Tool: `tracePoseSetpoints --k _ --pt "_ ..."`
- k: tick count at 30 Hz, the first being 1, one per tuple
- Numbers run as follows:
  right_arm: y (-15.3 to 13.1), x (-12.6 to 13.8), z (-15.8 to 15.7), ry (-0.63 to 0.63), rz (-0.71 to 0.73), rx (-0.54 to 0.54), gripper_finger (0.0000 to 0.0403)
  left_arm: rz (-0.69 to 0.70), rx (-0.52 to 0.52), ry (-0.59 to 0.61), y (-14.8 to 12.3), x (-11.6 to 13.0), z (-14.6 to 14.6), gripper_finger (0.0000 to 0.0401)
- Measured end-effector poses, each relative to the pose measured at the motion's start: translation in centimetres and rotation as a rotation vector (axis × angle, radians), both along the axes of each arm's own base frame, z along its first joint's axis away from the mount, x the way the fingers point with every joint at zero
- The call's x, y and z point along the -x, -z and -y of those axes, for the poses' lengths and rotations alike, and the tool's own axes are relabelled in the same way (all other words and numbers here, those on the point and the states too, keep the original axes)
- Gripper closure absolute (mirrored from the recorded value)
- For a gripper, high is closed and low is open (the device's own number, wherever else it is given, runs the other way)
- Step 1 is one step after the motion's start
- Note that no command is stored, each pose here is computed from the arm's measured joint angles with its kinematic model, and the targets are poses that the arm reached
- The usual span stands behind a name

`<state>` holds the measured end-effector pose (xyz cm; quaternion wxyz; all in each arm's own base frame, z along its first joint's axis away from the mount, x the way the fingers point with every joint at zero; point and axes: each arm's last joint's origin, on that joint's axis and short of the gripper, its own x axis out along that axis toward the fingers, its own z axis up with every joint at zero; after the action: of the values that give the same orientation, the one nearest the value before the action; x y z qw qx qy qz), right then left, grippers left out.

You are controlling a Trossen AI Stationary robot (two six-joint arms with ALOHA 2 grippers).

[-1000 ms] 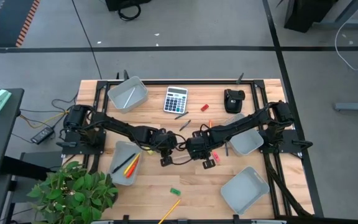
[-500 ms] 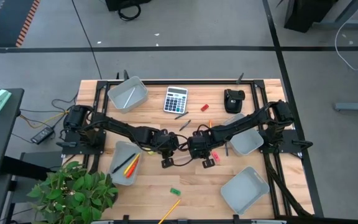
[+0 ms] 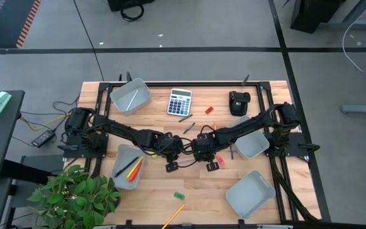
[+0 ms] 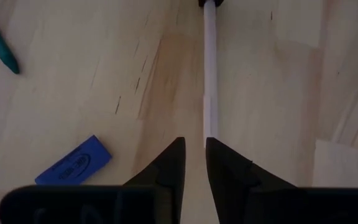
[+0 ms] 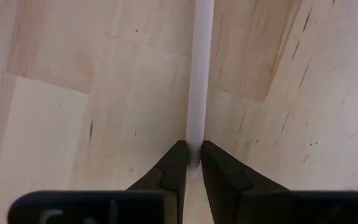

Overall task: Sort crayons/erasers/pens/pencils in bins
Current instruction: Put the light pink ballpen into the bottom left gray bin

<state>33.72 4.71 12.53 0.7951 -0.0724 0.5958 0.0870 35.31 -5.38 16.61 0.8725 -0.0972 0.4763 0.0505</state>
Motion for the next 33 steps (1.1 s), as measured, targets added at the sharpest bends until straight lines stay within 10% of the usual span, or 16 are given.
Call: tracePoseSetpoints --k 33 --pt "-2.6 -1.5 -0.7 0.013 0.127 0.019 0.0363 0.117 -0.076 0.098 -2.2 0.2 1.4 0.032"
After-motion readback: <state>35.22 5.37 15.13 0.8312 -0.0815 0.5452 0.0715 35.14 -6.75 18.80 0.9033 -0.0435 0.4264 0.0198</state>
